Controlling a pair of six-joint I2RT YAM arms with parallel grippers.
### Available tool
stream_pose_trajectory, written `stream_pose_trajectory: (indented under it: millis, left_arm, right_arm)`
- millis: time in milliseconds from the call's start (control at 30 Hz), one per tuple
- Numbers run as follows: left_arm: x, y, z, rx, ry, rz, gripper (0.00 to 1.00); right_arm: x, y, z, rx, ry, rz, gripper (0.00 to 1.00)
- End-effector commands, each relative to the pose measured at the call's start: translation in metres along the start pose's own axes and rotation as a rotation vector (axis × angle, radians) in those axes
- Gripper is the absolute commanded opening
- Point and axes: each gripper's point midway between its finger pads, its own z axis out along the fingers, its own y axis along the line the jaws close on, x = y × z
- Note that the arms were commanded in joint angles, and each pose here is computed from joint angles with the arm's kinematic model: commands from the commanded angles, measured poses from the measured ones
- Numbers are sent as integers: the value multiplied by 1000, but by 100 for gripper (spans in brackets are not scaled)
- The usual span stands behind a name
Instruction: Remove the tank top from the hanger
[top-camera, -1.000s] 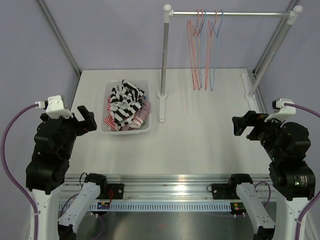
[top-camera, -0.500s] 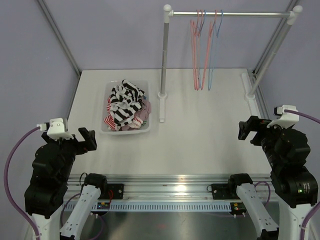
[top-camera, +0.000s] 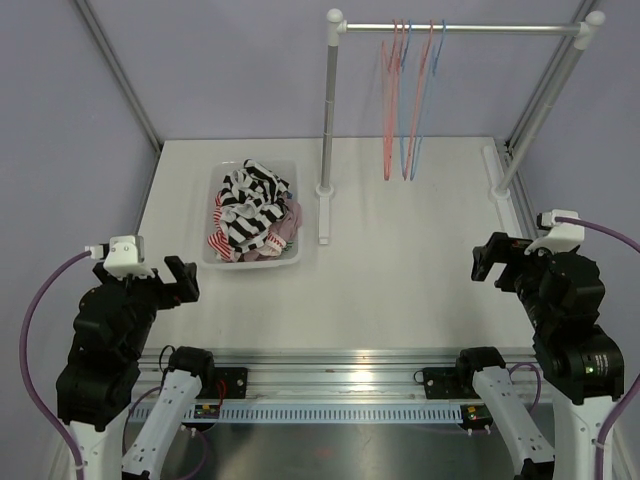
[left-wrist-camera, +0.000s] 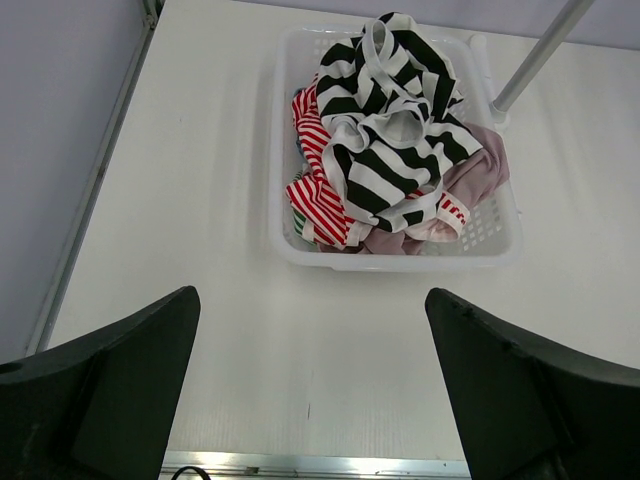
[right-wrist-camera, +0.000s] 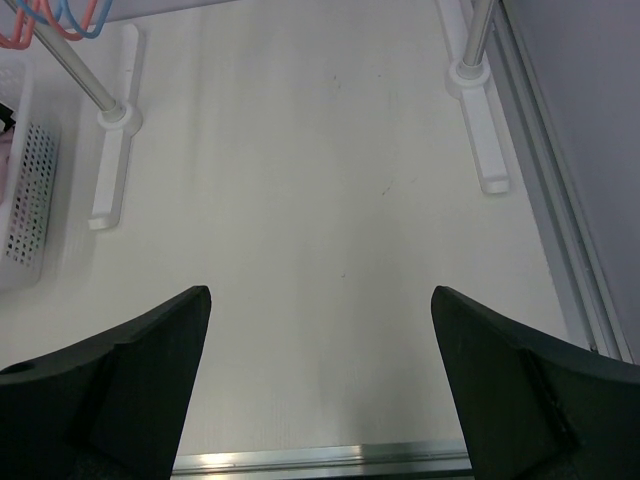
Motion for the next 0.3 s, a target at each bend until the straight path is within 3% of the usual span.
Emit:
stream_pose_trajectory:
  millis: [0, 267]
  left_arm:
    - [-10, -6, 2, 35, -52, 5, 99]
    - [-14, -4, 2, 20, -60, 5, 99]
  right_arm:
    - [-7, -1, 6, 11, -22, 2, 99]
    - [-2, 1, 11, 5, 4, -4, 100]
